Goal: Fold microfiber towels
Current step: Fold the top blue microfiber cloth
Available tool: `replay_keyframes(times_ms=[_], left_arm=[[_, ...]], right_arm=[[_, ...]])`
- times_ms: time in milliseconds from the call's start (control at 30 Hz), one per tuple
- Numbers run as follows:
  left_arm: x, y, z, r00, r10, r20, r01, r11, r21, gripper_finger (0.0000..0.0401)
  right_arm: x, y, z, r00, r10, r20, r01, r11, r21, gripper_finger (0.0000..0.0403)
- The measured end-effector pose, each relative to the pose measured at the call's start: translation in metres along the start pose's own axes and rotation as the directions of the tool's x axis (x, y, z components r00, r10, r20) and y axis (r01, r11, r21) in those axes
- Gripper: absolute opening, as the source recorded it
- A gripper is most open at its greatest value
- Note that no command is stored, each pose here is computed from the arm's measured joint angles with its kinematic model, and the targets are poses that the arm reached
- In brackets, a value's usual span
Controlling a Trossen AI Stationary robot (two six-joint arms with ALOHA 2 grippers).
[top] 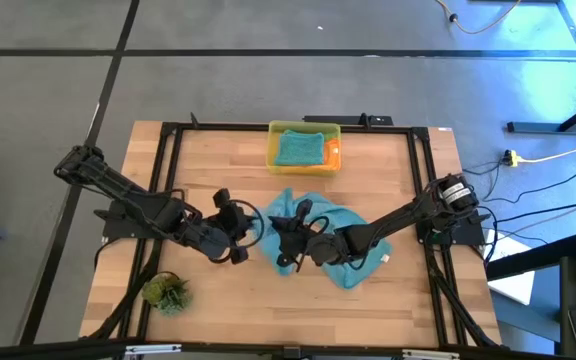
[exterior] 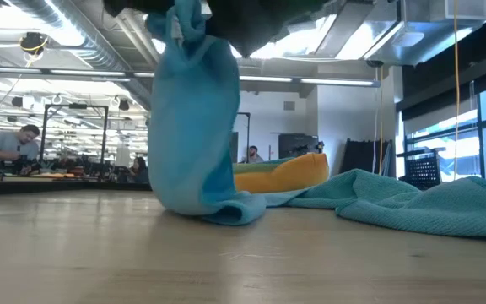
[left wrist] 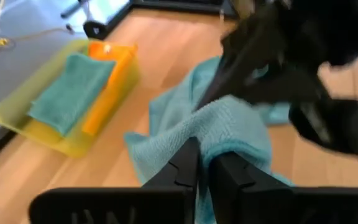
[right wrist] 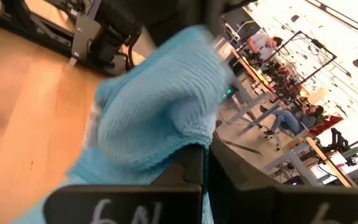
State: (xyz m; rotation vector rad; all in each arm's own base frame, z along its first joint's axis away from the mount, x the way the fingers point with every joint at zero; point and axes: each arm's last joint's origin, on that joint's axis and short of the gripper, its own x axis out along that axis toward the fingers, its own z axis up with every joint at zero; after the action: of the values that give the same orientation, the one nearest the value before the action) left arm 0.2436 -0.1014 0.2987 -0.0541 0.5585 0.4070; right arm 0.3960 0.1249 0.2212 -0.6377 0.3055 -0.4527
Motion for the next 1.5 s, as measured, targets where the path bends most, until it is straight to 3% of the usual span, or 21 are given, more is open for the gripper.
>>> replay_keyframes(times_ms=[300, 567, 733, 933, 1200, 1333, 1500], left_arm=[[-0.009, -0.009, -0.031, 0.997, -0.001, -0.081, -0.003, 0.999, -0.038, 0.0044], [-0.032, -0.025, -0.048, 1.0, 0.012, 0.028, -0.013, 1.0, 0.024, 0.0039], [-0.045, -0.036, -0.055, 0.996, -0.004, 0.094, 0.013, 0.995, -0.099, 0.0039], [-0.049, -0.056, -0.074, 0.985, 0.028, 0.168, -0.025, 0.999, -0.025, 0.0039], [-0.019, -0.079, -0.104, 0.955, 0.168, 0.246, -0.121, 0.973, -0.197, 0.0039], [0.0, -0.089, -0.124, 0.916, 0.243, 0.318, -0.198, 0.966, -0.169, 0.0044], [0.011, -0.093, -0.135, 0.862, 0.297, 0.41, -0.251, 0.954, -0.163, 0.0084]], right_arm=[[-0.004, 0.002, 0.002, 1.0, 0.012, 0.001, -0.012, 1.0, 0.012, 0.0002], [-0.001, -0.001, 0.0, 1.0, 0.004, -0.007, -0.003, 0.999, 0.04, 0.0002], [0.003, -0.004, -0.002, 1.0, -0.006, -0.015, 0.007, 0.998, 0.059, 0.0002], [0.004, -0.005, -0.002, 1.0, -0.008, -0.013, 0.009, 0.997, 0.079, 0.0002], [0.004, -0.006, -0.001, 1.0, -0.018, -0.004, 0.018, 0.993, 0.116, 0.0002], [0.005, -0.007, 0.002, 1.0, -0.02, 0.0, 0.02, 0.993, 0.12, 0.0002], [0.005, -0.007, 0.002, 1.0, -0.021, 0.0, 0.021, 0.993, 0.12, 0.0002]])
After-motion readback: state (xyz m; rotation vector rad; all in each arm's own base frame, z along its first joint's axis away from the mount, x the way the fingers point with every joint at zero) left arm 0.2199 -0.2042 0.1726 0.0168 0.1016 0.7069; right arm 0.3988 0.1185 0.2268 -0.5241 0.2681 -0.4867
